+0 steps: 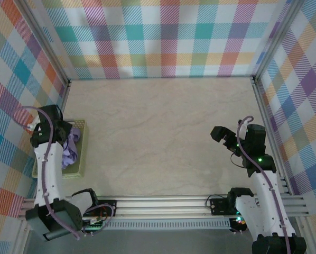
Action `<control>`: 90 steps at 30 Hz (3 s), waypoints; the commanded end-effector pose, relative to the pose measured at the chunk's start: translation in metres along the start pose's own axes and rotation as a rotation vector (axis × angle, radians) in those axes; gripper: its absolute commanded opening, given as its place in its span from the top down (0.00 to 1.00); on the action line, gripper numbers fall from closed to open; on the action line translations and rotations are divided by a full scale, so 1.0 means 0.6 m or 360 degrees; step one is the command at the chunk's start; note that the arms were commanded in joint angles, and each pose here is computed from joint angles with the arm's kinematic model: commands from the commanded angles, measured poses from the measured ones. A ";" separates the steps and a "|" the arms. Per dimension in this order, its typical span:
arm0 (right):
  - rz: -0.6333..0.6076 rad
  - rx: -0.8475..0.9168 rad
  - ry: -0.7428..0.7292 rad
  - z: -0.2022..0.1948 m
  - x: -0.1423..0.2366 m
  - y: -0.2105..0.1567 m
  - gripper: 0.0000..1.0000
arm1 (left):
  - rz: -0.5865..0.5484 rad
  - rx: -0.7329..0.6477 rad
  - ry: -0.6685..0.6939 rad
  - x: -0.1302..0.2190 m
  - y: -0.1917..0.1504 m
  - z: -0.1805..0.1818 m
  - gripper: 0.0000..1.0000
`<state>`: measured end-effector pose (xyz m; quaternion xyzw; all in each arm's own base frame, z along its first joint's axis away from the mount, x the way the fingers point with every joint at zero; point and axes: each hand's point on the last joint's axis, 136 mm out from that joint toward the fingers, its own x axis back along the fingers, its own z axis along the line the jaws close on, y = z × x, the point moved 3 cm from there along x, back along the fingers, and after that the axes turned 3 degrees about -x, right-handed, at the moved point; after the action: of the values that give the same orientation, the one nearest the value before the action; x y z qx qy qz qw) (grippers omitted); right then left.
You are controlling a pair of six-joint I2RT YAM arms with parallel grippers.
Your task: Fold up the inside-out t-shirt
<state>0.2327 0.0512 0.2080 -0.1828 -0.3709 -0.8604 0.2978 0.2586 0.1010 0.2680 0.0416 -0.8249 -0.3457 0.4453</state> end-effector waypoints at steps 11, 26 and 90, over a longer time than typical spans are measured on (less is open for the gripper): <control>0.0012 0.0011 0.0059 0.013 0.012 -0.007 0.00 | -0.0315 -0.0643 -0.1048 0.328 0.068 -0.291 1.00; 0.0001 0.0036 0.0051 0.015 0.019 -0.008 0.00 | 0.0062 -0.1416 -0.1501 0.407 -0.292 -0.534 1.00; 0.0264 0.0413 -0.0144 0.047 -0.053 -0.089 0.00 | 0.0174 -0.1292 -0.0934 0.229 -0.301 -0.310 1.00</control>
<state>0.2218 0.1149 0.1675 -0.2182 -0.4775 -0.7569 0.3891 0.2806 -0.1742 0.2967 -0.2875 -0.7153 -0.5941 0.2295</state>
